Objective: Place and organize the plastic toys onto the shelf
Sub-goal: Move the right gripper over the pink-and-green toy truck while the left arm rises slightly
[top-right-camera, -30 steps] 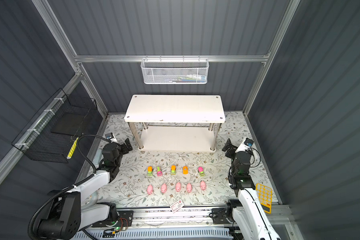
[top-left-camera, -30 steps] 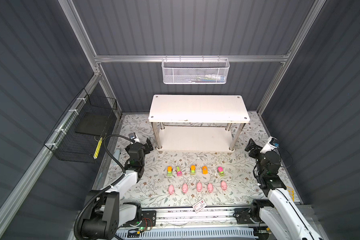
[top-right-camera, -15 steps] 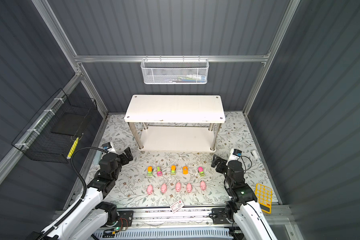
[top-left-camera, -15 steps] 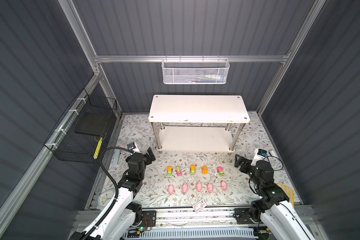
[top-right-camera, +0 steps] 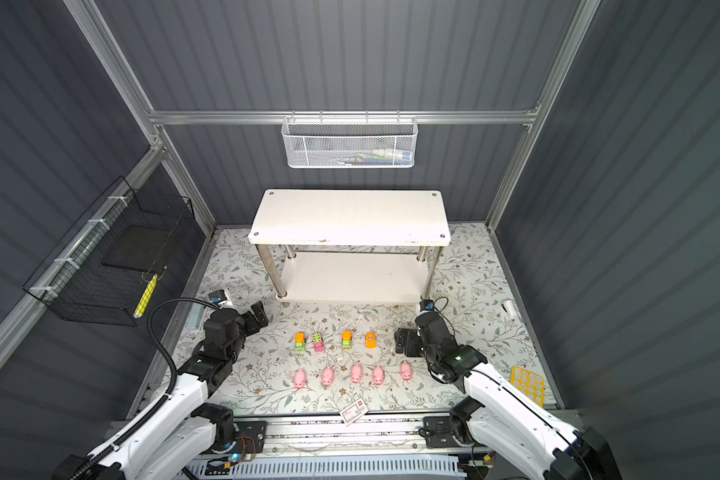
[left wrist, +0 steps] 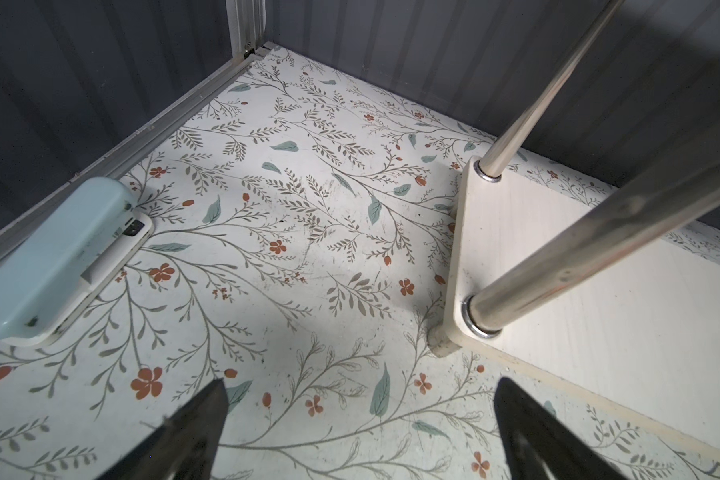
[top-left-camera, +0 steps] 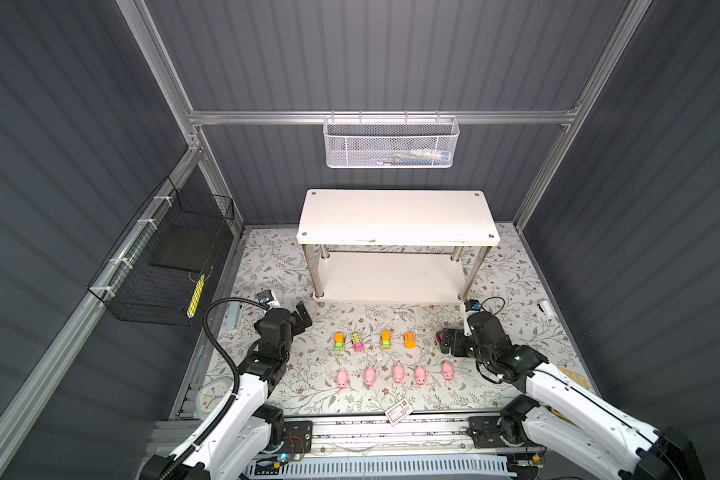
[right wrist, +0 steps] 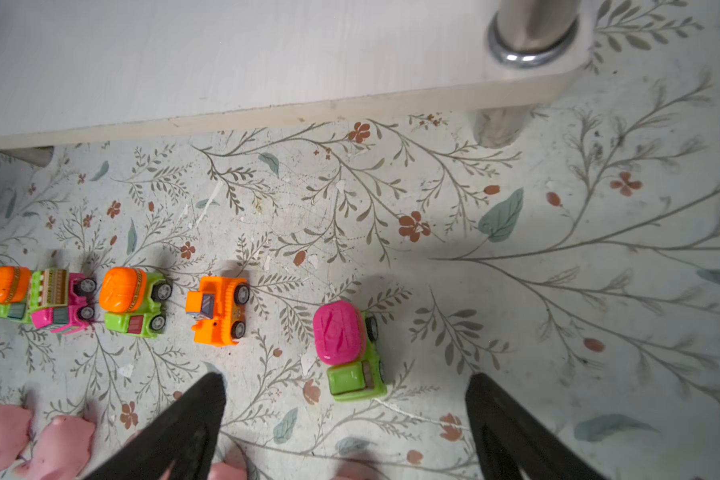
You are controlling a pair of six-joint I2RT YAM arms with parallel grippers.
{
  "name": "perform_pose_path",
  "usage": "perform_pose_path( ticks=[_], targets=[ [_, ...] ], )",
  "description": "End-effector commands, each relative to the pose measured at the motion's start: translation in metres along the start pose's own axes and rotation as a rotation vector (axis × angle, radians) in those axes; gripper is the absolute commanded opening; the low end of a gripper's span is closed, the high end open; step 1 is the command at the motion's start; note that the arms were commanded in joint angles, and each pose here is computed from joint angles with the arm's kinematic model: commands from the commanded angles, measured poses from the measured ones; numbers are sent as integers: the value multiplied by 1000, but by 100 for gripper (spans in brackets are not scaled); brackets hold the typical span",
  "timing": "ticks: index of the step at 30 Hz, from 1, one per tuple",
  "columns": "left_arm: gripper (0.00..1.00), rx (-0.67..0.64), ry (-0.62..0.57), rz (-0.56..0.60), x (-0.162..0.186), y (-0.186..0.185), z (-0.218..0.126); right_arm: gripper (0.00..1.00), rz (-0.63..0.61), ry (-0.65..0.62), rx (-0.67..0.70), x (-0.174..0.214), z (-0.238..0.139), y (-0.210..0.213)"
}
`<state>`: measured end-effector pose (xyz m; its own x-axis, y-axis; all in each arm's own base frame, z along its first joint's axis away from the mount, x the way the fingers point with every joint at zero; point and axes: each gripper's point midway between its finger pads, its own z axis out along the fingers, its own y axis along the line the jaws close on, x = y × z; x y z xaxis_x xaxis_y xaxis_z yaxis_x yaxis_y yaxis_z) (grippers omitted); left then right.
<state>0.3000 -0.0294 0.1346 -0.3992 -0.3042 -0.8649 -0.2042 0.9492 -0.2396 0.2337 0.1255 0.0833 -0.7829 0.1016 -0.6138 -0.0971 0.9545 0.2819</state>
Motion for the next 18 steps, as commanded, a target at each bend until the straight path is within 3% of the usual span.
perform_pose_path(
  ticks=[1, 8, 13, 18],
  targets=[
    [100, 25, -12, -19, -1, -4, 0, 88, -64, 41, -1, 0, 4, 7],
    [100, 23, -11, -8, 1, -4, 1, 82, -103, 153, 7, 19, 20, 14],
    [100, 29, -5, -16, 4, -4, 3, 78, -109, 166, 33, 21, 24, 12],
    [100, 28, 3, -11, 8, -4, 5, 67, -117, 211, 80, 29, 34, 5]
  ],
)
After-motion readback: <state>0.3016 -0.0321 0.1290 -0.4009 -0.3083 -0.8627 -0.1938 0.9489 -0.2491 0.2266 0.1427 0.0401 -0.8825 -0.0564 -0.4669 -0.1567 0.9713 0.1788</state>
